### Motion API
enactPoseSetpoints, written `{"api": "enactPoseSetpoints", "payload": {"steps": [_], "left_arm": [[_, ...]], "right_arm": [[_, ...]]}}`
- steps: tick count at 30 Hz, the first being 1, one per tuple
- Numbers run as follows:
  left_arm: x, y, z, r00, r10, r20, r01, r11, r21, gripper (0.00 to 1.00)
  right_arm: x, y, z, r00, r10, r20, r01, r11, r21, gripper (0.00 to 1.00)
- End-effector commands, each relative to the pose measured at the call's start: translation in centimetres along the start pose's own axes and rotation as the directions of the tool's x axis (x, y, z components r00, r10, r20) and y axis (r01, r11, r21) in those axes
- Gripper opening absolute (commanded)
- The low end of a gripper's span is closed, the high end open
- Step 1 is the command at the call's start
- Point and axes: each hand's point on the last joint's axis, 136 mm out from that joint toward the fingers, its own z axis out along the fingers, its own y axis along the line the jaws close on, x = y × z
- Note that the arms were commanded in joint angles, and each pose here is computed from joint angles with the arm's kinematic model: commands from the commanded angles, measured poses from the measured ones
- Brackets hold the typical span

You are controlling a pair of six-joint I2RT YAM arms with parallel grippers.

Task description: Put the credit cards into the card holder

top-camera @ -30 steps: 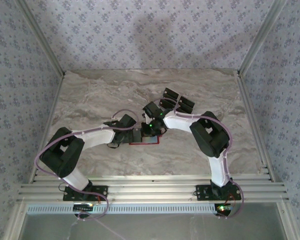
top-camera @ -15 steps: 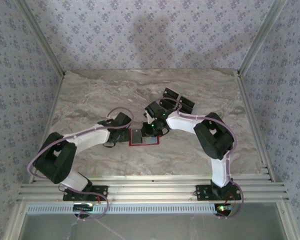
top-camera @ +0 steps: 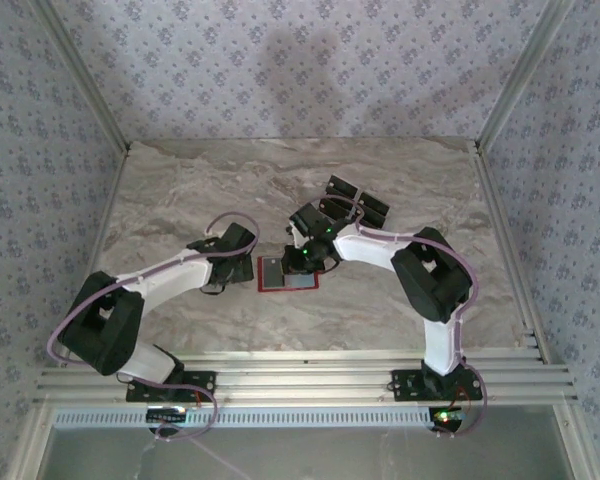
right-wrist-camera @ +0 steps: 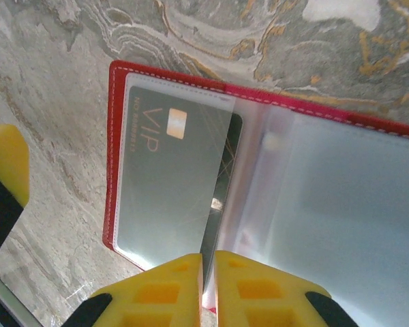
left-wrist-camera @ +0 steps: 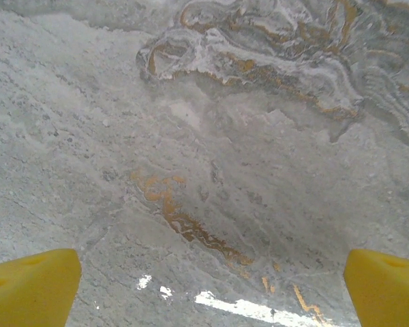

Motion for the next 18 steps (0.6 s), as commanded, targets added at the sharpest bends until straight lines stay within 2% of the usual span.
{"api": "enactPoseSetpoints", "payload": {"steps": [1, 13, 18], "left_arm": [[0.8, 0.3, 0.6, 1.0, -0.001, -0.027, 0.0, 1.0, -0.018, 0.99], [1.3, -0.2, 1.3, 0.999, 0.005, -0.046, -0.005, 1.0, -0.008, 0.99], [1.0, -0.4, 0.9, 0.999, 0.01, -0.035, -0.01, 1.0, 0.002, 0.99]], "right_arm": [[1.1, -0.2, 1.0, 0.999, 0.003, -0.035, -0.003, 1.0, 0.0, 0.14], [1.9, 0.9, 2.3, 0.997, -0.018, -0.072, 0.017, 1.0, -0.013, 0.14], [0.7, 1.9, -0.1, 0.999, -0.036, -0.021, 0.035, 0.999, -0.035, 0.15]]}}
